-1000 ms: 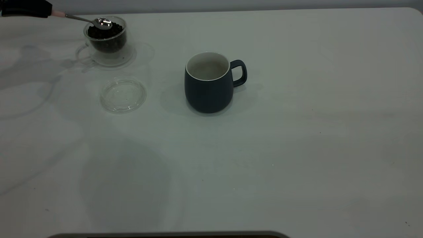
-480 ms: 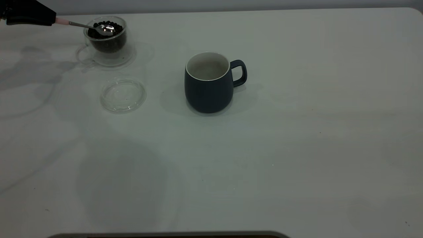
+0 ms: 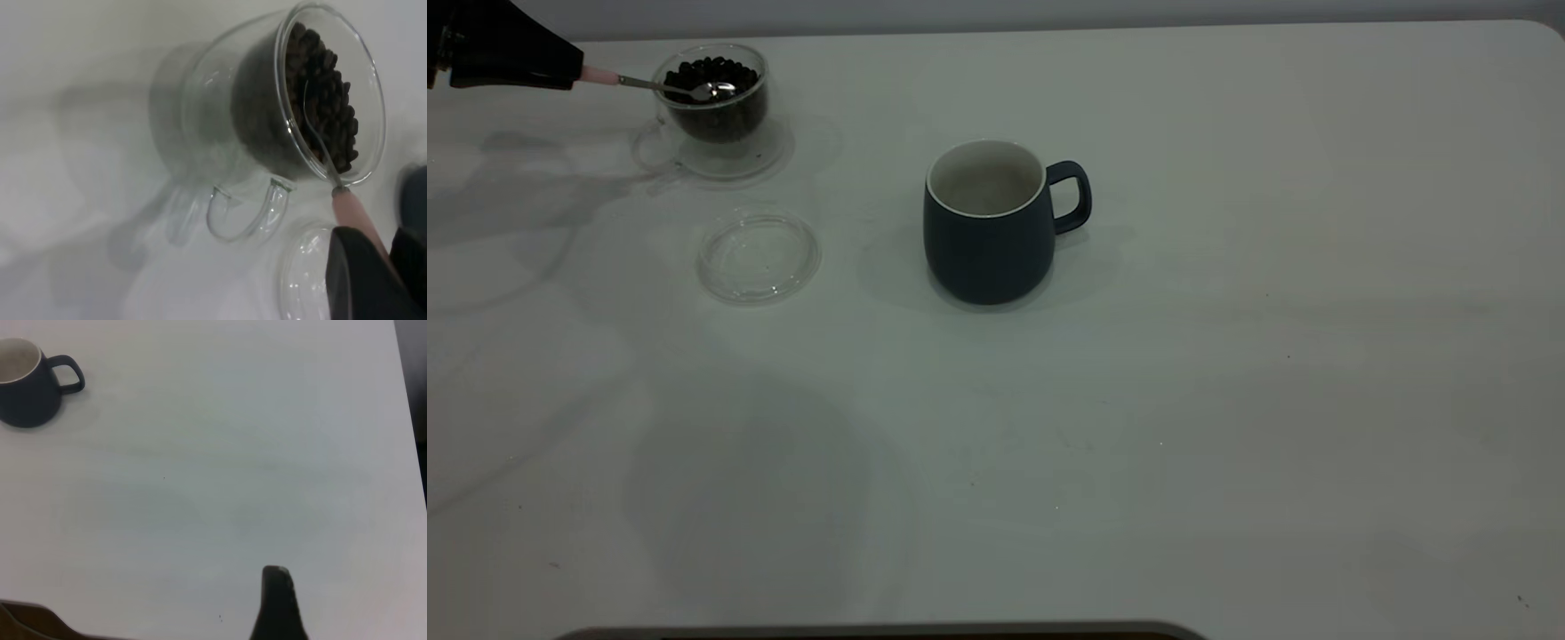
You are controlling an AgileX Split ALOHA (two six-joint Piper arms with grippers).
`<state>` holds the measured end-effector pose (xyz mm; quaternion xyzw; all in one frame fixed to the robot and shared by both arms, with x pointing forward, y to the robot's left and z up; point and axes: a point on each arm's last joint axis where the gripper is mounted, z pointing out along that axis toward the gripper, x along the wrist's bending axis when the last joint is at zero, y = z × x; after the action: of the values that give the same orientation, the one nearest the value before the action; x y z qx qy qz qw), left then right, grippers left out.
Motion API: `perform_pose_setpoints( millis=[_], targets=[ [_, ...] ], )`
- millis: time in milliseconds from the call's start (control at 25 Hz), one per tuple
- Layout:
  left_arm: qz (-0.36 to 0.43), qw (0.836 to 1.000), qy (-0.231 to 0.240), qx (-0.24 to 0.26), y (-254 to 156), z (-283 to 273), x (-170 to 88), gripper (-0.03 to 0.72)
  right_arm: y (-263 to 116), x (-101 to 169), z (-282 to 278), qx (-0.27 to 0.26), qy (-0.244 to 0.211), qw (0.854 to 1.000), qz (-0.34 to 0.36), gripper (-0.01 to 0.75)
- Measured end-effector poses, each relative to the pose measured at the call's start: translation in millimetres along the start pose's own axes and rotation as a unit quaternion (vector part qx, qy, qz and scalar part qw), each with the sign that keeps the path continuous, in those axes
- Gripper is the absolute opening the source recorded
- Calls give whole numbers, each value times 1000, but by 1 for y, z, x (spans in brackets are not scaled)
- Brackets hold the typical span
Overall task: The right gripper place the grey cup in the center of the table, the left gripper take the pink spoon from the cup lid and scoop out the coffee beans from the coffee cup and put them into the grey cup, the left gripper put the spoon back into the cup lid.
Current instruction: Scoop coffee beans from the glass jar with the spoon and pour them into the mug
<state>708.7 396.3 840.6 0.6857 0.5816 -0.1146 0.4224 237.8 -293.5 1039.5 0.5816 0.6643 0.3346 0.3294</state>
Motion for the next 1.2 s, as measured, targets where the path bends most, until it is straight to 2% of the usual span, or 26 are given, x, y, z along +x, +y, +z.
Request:
perform_pose_setpoints(
  millis=[440,760,1200],
  targets=[
    [-76,997,-5,11,-2,0,-1,126,0,0,0,0,0,1000,0,588],
    [-100,995,-9,3,-1,-2,0,125,0,0,0,0,0,1000,0,588],
    [-150,987,-59,-21,-11,-3,16,125,0,0,0,0,0,1000,0,588]
  ],
)
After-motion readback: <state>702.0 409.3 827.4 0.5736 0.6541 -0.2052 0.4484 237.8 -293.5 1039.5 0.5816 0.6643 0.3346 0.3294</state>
